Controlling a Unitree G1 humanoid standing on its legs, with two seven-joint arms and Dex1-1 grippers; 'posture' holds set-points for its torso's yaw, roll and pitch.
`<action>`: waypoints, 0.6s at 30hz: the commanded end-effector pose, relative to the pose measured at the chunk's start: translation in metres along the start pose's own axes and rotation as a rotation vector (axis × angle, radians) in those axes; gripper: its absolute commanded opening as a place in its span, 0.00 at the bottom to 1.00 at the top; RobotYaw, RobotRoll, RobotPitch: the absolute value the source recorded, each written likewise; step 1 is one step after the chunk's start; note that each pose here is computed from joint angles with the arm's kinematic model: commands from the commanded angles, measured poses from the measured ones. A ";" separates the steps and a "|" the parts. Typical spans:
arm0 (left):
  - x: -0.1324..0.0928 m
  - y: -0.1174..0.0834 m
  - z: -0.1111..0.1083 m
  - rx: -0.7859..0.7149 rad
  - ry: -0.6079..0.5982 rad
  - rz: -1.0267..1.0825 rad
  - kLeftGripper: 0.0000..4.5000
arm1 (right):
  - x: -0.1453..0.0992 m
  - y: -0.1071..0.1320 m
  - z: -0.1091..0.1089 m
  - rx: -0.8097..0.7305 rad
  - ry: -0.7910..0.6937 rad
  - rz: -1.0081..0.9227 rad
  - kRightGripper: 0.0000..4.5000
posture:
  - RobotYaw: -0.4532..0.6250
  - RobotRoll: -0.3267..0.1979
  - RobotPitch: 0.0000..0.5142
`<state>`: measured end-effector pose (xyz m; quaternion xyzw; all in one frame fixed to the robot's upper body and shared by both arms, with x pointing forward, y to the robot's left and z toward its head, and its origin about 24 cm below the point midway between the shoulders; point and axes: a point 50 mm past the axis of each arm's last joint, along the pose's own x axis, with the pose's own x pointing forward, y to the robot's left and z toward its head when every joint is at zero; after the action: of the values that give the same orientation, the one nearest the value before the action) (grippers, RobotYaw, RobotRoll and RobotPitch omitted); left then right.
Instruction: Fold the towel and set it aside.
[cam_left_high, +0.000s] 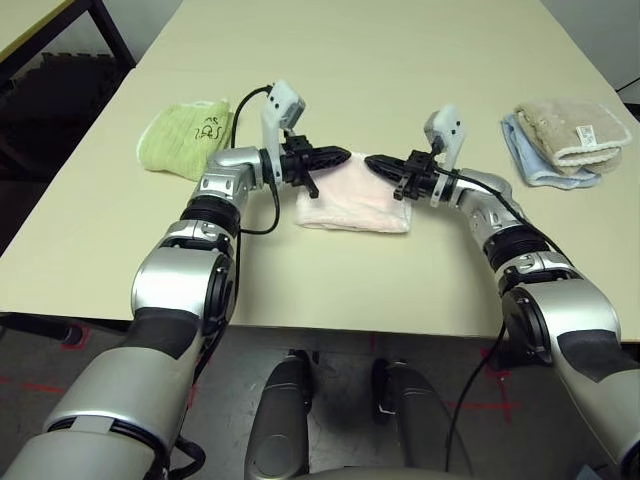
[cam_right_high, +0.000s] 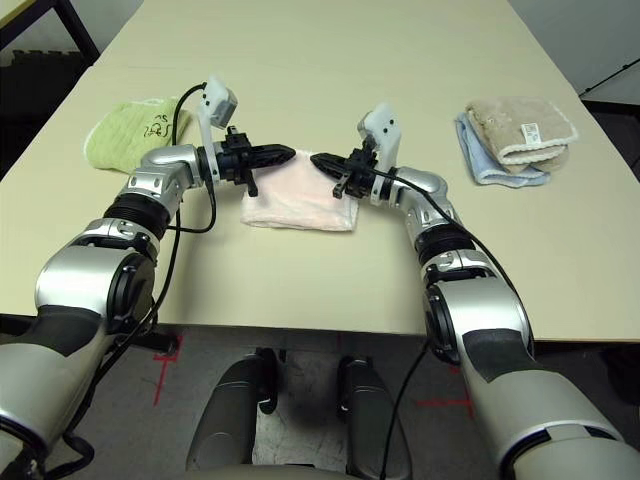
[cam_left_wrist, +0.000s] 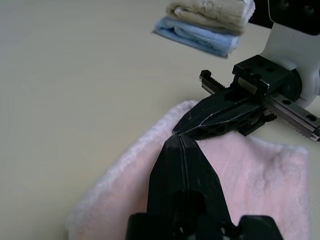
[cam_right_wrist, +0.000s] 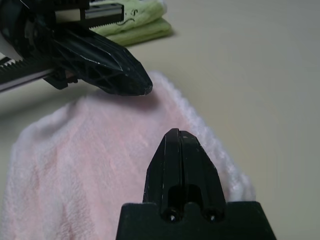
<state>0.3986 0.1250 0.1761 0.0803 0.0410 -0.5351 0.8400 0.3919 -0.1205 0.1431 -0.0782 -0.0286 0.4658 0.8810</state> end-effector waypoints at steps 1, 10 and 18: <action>-0.003 -0.002 -0.018 -0.016 0.058 0.006 0.01 | 0.000 0.002 -0.006 -0.008 0.028 -0.007 0.00 | 0.47 0.62 0.39; -0.009 0.006 -0.035 -0.053 0.080 0.208 0.01 | 0.001 0.004 -0.009 -0.020 0.040 -0.016 0.00 | 0.43 0.62 0.41; -0.014 0.011 -0.037 -0.063 0.075 0.286 0.01 | -0.011 0.005 -0.028 -0.012 0.109 -0.026 0.00 | 0.43 0.62 0.42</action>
<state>0.4058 0.1427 0.1563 0.0797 0.0543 -0.4092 0.9073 0.3885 -0.1236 0.1269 -0.1003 -0.0090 0.4510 0.8868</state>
